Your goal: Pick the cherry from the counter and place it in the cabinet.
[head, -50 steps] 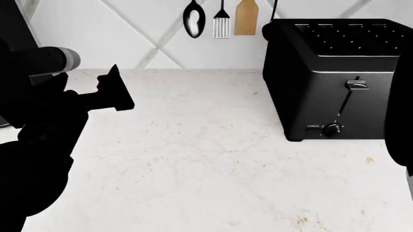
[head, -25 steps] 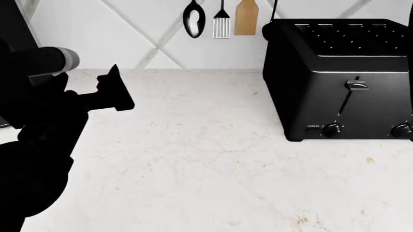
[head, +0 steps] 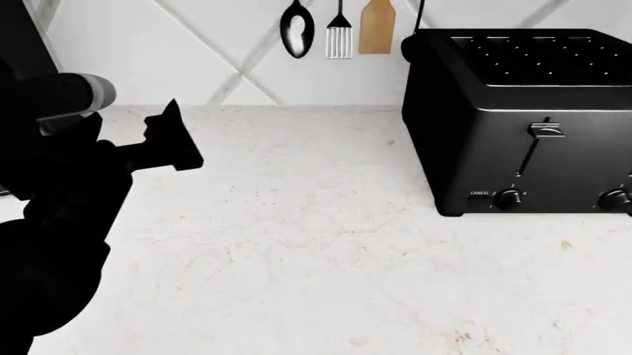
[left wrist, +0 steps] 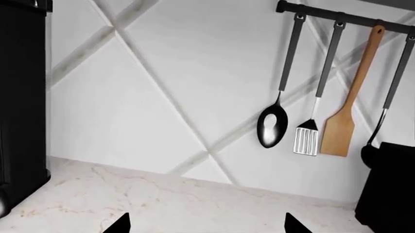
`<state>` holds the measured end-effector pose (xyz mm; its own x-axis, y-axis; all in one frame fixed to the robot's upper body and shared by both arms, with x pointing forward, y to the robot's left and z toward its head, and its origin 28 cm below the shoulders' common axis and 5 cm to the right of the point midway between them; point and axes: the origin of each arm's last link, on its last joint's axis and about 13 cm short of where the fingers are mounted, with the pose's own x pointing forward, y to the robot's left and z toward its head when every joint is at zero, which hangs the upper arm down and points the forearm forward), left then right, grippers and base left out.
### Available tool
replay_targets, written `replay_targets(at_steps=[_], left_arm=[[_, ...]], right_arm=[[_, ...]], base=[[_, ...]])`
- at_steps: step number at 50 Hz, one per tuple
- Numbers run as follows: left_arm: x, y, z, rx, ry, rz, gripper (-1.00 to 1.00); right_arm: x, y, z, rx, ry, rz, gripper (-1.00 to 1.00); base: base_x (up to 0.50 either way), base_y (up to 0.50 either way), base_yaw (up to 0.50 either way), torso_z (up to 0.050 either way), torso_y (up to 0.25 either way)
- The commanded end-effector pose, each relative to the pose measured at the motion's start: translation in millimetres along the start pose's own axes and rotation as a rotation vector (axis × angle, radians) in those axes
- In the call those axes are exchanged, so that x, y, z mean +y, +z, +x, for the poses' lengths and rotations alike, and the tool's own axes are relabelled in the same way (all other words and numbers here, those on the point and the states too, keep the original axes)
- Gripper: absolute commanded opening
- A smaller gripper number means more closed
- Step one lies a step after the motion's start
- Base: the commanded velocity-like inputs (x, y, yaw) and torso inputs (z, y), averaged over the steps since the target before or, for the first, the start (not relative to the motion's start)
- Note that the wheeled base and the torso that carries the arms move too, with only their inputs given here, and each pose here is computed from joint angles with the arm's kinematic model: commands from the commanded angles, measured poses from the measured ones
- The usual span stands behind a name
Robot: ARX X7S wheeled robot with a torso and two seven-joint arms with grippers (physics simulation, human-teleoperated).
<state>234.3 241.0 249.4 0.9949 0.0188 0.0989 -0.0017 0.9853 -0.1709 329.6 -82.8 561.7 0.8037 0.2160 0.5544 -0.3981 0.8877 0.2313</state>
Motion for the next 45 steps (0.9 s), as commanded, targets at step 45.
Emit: replay_targets(at_steps=[45], left_arm=[[0.9,-3.2,-3.2,-0.002,-0.002,-0.044,1.0]], right_arm=[[0.7,-10.3,-7.5,0.228,-0.272,-0.134,-1.0]], base=[[0.0,0.0,0.0,0.0,0.0]])
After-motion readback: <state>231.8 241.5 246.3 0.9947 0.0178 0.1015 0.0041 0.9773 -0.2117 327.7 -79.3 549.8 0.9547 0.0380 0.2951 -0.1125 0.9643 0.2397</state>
